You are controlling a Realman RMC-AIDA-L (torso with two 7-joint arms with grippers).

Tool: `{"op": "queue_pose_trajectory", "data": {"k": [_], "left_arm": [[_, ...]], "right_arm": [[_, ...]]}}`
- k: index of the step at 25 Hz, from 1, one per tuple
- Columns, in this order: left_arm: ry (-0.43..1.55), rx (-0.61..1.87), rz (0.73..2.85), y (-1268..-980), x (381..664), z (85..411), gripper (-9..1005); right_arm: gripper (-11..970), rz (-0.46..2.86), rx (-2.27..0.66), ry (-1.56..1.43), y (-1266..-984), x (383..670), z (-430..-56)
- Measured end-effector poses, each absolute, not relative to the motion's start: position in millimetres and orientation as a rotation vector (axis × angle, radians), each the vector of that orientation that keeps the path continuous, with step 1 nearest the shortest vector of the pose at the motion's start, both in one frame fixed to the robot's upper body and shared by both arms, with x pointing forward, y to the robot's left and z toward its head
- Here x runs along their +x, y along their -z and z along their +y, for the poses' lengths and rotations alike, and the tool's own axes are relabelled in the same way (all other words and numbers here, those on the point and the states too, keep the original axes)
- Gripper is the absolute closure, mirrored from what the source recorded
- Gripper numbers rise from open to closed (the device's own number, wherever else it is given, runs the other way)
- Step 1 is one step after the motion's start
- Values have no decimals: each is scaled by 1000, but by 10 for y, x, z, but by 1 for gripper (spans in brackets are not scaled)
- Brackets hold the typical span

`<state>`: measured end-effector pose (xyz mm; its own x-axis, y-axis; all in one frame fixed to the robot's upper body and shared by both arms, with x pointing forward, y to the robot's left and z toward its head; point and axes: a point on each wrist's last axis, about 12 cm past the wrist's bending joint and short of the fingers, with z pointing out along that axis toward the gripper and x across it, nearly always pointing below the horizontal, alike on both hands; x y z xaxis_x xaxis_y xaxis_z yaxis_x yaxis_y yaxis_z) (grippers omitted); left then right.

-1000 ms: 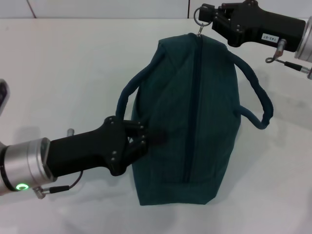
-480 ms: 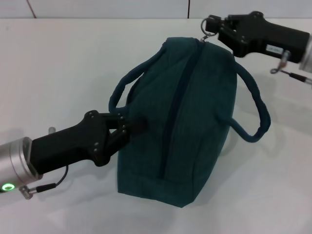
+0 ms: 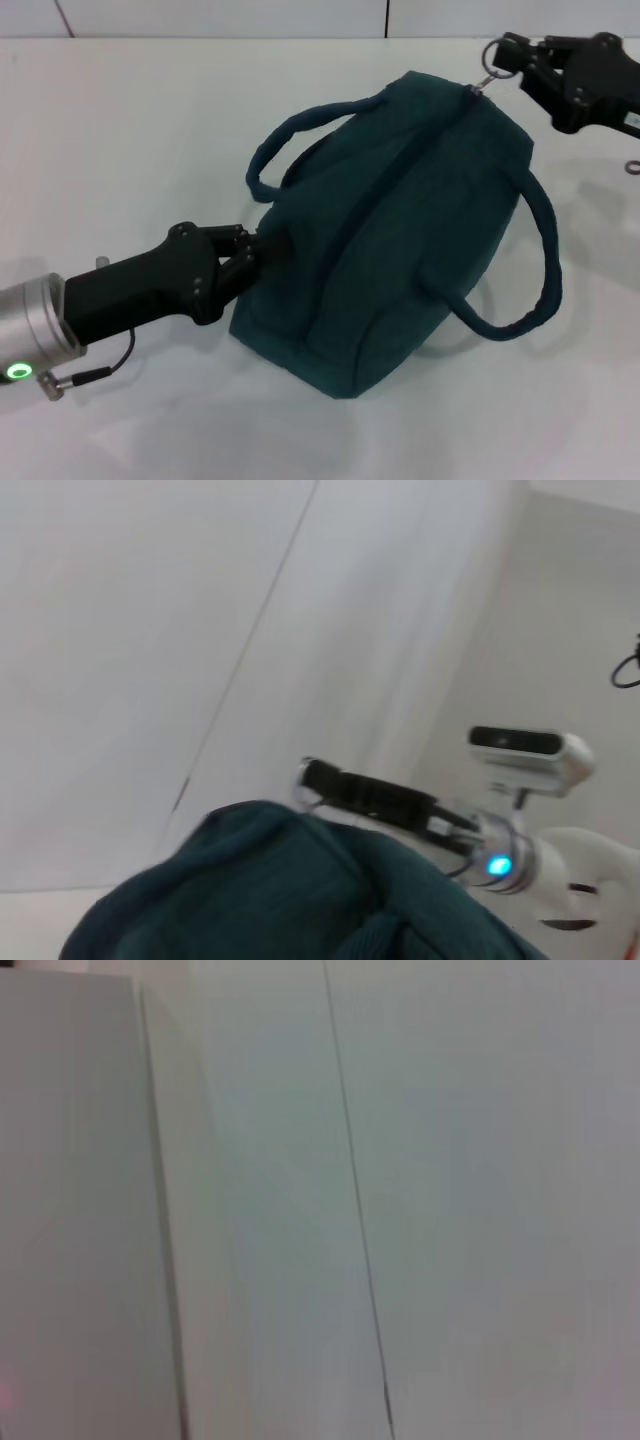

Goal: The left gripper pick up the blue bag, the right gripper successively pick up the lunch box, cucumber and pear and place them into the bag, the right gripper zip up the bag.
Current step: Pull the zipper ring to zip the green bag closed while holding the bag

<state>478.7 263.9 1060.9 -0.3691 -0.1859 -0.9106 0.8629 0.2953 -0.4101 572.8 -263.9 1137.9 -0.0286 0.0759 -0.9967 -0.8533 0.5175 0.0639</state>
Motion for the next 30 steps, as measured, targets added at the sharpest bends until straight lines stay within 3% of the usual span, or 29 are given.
{"op": "queue_pose_trajectory", "data": {"k": [11, 23, 27, 30], "left_arm": [[1256, 624, 1575, -10585, 4835, 2637, 927], [1229, 442, 1484, -10727, 4933, 2783, 448], [1275, 396, 1449, -10881, 5065, 2784, 291], [1314, 430, 1468, -10996, 5206, 2712, 228]], "right_arm": [[930, 1414, -711, -831, -11365, 5682, -2738], [929, 1389, -723, -844, -11400, 5666, -2746], [928, 1385, -733, -845, -11410, 5681, -2728], [928, 1382, -741, -844, -11418, 5691, -2715]]}}
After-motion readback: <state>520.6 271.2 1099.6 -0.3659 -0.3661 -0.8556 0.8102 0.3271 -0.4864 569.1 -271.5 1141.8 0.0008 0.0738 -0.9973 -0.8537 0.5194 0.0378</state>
